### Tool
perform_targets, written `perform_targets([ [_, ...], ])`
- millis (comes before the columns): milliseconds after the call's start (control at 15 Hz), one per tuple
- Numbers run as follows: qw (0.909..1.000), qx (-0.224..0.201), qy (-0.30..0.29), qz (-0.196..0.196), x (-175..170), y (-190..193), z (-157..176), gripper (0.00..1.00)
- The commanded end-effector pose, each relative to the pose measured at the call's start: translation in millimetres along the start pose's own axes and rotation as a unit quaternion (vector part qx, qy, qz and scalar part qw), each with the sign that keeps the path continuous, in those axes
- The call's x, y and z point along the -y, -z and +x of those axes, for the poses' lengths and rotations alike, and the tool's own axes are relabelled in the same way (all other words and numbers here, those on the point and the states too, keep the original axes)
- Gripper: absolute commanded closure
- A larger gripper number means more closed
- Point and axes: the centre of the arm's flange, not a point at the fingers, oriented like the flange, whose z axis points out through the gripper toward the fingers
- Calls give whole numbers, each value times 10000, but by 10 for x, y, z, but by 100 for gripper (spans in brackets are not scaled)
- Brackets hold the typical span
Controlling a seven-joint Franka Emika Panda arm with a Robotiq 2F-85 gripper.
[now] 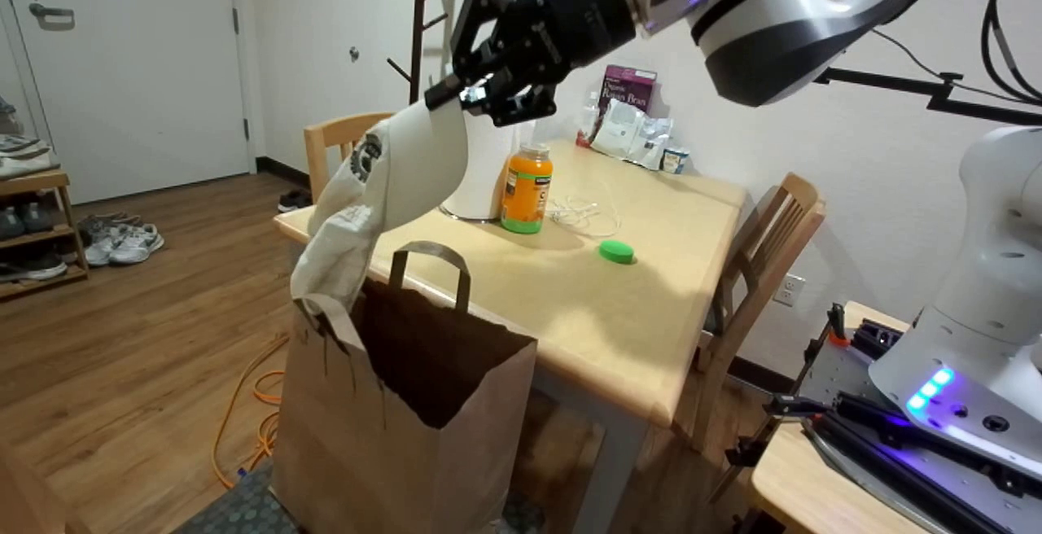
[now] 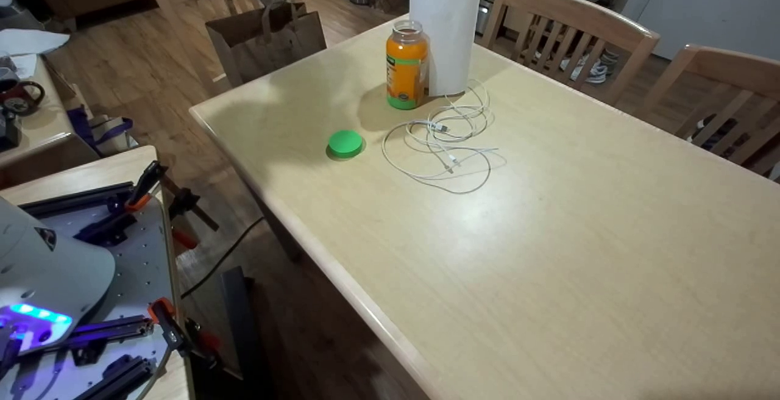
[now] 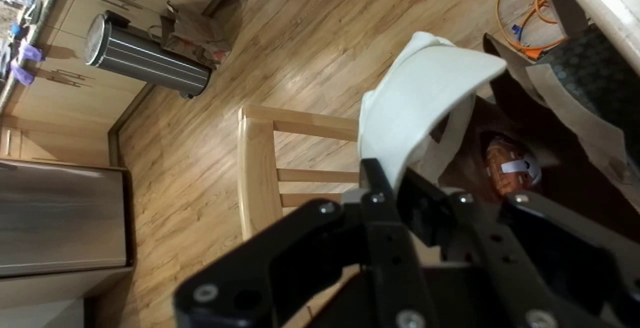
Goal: Put the cap in the bag
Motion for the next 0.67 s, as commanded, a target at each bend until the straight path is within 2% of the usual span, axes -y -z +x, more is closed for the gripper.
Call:
perform_targets([
  [0, 9996, -76, 37, 261, -493, 294, -164, 94],
  [133, 9977, -263, -154, 598, -488, 300, -144, 94],
  [267, 9918, -580, -453, 1047, -371, 264, -133, 94],
  [467, 9771, -810, -937, 1731, -114, 190, -239, 94],
  [600, 9631, -1007, -1216, 2181, 57, 135, -380, 94],
])
